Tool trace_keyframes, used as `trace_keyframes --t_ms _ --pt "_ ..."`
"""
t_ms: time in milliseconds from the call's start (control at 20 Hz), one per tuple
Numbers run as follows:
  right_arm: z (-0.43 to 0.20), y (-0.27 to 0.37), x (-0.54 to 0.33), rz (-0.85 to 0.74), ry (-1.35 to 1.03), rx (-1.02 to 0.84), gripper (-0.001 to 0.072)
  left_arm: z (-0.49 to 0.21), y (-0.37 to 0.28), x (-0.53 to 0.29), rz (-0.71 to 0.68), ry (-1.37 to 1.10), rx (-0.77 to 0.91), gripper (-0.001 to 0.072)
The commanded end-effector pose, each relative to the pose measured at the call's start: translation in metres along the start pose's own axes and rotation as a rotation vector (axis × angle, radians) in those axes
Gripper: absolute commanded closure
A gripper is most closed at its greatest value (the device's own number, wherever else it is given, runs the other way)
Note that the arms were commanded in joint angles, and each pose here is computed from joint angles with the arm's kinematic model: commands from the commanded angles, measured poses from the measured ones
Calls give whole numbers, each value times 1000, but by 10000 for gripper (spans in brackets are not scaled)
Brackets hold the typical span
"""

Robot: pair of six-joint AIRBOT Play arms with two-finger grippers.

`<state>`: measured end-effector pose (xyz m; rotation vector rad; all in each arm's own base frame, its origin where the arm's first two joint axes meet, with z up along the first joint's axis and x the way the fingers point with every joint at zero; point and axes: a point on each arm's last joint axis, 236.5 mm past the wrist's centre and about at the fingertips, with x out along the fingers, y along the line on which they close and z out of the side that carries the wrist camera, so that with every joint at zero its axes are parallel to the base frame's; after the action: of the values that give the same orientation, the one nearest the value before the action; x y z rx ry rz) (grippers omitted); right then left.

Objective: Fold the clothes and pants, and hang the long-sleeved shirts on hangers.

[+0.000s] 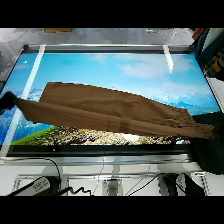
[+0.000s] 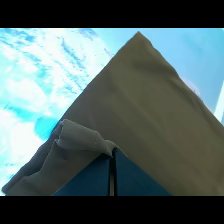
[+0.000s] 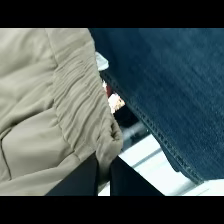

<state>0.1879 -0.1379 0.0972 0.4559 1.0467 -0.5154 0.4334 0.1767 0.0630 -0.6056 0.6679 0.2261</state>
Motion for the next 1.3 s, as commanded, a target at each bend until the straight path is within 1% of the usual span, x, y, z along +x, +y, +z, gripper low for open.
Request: trace_keyframes --t_ms 0,100,200,350,500,750,1100,1150,1200,1250 --pt "34 8 0 38 -135 52 682 2 -36 62 21 85 64 700" --pt "59 11 6 71 -204 103 681 8 -62 89 -6 111 81 700" --pt "75 12 19 98 -223 163 681 14 -77 108 -9 127 105 700" --pt "93 32 58 185 -186 202 681 23 -81 127 33 130 109 700" --pt "112 58 112 222 -169 199 681 23 -78 139 39 133 92 699" --pt "129 94 183 270 -171 367 680 32 -85 154 24 65 95 696" --pt "170 123 192 306 -375 348 680 56 -119 166 -30 -102 133 682" --pt "173 122 192 306 -390 352 661 62 -121 166 -34 -127 132 650" --pt "175 121 191 306 -398 353 499 66 -122 165 -36 -146 133 391" --pt "176 120 191 305 -400 355 255 67 -122 165 -37 -149 133 69"
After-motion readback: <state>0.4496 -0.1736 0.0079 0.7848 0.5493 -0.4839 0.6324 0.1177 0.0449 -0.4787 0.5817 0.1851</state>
